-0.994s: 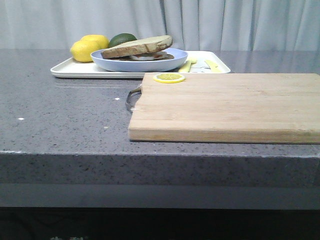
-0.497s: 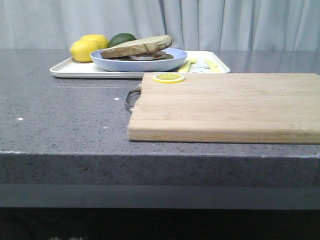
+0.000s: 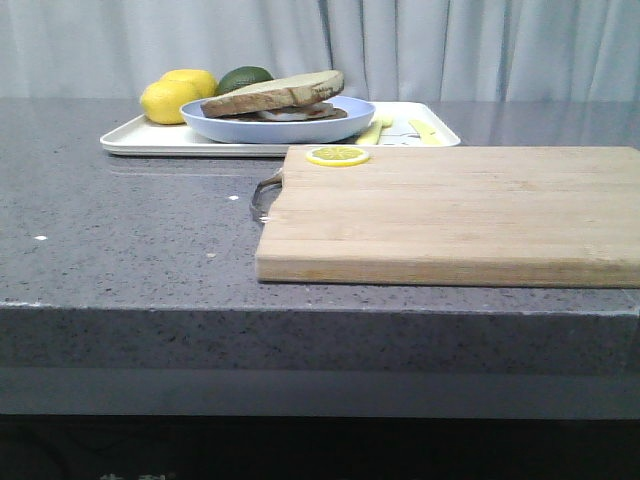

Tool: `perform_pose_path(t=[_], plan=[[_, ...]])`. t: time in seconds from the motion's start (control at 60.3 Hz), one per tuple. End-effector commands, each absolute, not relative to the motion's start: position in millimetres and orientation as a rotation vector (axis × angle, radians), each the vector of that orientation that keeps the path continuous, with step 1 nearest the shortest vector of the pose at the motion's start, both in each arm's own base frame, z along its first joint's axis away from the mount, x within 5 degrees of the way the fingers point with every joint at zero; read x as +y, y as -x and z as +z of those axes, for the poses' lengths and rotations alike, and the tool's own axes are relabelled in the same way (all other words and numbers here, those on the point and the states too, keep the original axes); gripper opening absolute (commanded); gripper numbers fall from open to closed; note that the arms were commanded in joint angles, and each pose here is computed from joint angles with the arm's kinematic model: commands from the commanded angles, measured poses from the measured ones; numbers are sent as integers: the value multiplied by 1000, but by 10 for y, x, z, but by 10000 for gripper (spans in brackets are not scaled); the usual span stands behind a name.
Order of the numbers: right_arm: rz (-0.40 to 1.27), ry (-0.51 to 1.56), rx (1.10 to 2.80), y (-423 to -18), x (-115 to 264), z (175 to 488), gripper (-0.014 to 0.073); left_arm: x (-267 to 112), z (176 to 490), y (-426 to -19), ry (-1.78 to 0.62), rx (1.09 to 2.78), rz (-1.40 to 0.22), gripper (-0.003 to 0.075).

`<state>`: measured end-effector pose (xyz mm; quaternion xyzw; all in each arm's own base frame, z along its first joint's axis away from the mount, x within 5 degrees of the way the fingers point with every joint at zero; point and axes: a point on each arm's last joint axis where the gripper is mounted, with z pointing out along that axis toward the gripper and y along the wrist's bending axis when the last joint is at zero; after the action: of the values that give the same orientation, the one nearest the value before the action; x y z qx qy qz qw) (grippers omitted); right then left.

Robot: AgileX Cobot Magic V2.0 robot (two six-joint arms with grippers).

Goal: Place bread and move sandwich to tray

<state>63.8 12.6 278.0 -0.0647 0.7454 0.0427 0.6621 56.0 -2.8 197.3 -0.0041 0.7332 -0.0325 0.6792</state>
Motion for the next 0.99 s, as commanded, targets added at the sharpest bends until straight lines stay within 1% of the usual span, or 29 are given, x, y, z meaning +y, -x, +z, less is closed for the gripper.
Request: perform_pose_path(t=[0.0,0.166,0.298,0.431,0.597,0.729,0.978], plan=[[80,114,1596,-644,103,2932,-76,-21,2030,-549,26,1542,-82,-19],[43,105,1577,-672,77,2860,-76,-21,2030,-549,26,1542,-82,-19],[40,33,1537,-689,35,2733,-76,-22,2030,-549,25,1542,-84,-19],[68,-10,1526,-687,25,2520,-76,-22,2030,-549,25,1542,-84,-19],[62,-5,1571,-654,24,2188,-76,-22,2030,-549,25,1542,-84,-19],[68,-12,1579,-621,23,2003,-76,-22,2030,-549,25,1542,-84,-19],[68,-6,1571,-552,24,1984,-76,-22,2029,-551,25,1544,-84,-19]])
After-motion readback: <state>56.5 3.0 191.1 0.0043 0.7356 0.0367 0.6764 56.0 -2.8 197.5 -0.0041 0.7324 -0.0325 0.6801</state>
